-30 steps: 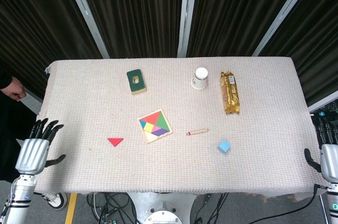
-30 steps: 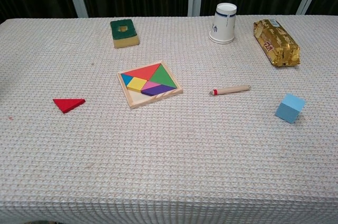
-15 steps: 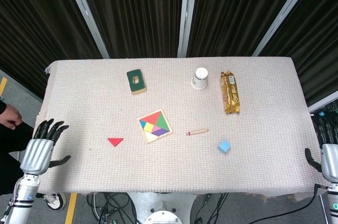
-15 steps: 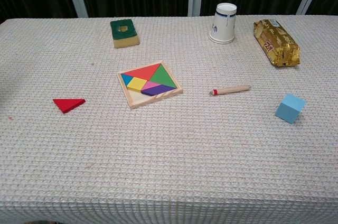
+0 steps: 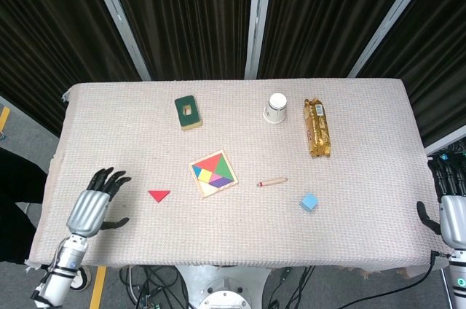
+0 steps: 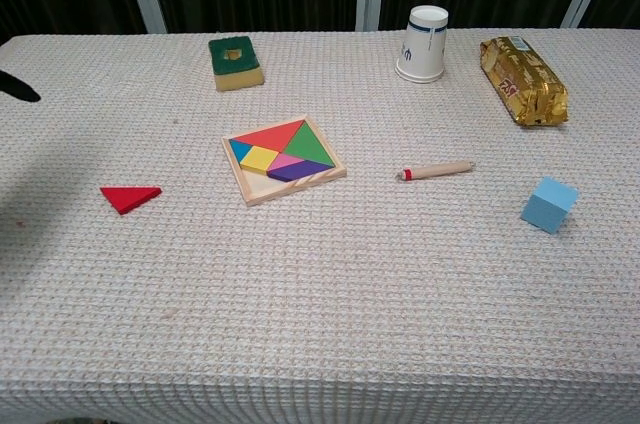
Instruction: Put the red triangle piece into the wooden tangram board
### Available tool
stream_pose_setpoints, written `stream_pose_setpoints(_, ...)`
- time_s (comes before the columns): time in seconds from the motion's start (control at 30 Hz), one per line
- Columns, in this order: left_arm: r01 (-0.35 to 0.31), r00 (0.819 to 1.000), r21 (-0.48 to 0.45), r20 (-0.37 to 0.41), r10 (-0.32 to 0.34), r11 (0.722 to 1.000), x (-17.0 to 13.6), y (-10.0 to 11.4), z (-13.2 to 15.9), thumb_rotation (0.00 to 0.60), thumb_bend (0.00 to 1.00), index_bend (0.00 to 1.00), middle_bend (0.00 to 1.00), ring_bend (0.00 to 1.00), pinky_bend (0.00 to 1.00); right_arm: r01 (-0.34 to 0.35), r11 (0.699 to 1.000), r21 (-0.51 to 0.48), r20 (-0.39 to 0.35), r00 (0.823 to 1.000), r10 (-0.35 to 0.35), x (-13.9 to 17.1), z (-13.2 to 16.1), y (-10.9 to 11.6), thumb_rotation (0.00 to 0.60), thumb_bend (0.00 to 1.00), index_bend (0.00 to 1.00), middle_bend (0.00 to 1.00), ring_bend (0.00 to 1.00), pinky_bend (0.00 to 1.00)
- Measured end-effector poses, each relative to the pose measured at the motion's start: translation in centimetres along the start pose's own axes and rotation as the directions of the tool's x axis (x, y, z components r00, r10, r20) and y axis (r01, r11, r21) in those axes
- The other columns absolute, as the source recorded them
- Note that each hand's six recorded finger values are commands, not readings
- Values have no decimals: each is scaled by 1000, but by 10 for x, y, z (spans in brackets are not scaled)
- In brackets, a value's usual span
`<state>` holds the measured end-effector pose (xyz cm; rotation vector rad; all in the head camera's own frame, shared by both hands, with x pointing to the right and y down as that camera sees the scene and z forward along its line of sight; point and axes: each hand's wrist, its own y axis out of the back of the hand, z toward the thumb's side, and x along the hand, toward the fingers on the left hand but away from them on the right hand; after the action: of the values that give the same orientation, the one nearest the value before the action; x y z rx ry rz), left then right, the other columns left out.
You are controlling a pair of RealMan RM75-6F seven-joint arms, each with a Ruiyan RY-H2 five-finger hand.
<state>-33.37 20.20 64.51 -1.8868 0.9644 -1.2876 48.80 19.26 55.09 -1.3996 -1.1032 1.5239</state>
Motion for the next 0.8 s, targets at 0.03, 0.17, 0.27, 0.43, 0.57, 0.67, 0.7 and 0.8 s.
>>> stream_pose_setpoints(0.03,9,1000,-7,3,-9,1000,4,-5,3,600,84,191,109,0,6,0,1000,1,0,1000,0,0,0,0,600,294,0,0,0,0)
stream_pose_setpoints(0.17,42,999,-28,10,-42,999,18,-21,10,600,85,190,109,0,7,4,1000,4,0,1000,-4,0,-1,1,600,294,0,0,0,0)
stream_pose_setpoints(0.27,56,998,-41,18,-55,998,26,-30,16,600,85,192,109,0,6,3,1000,6,3,1000,-3,0,-2,2,600,294,0,0,0,0)
stream_pose_setpoints(0.43,72,997,-58,39,-70,996,38,-38,26,600,85,207,109,0,6,-1,1000,8,9,1000,1,0,-4,1,600,294,0,0,0,0)
stream_pose_setpoints(0.57,92,995,-61,35,-90,994,47,-45,28,600,91,214,109,0,6,-1,1000,9,14,1000,1,1,-6,1,600,296,0,0,0,0)
stream_pose_setpoints(0.67,102,995,-68,25,-101,992,52,-51,27,600,92,217,107,0,6,0,1000,10,17,1000,0,1,-8,2,600,296,0,0,0,0)
stream_pose_setpoints(0.7,105,994,-69,22,-103,992,54,-52,27,600,93,220,107,0,6,1,1000,10,19,1000,-1,1,-9,2,600,296,0,0,0,0)
stream_pose_setpoints(0.8,111,994,-74,15,-110,991,58,-57,27,600,92,236,107,0,6,1,1000,10,23,1000,-2,1,-11,3,600,295,0,0,0,0)
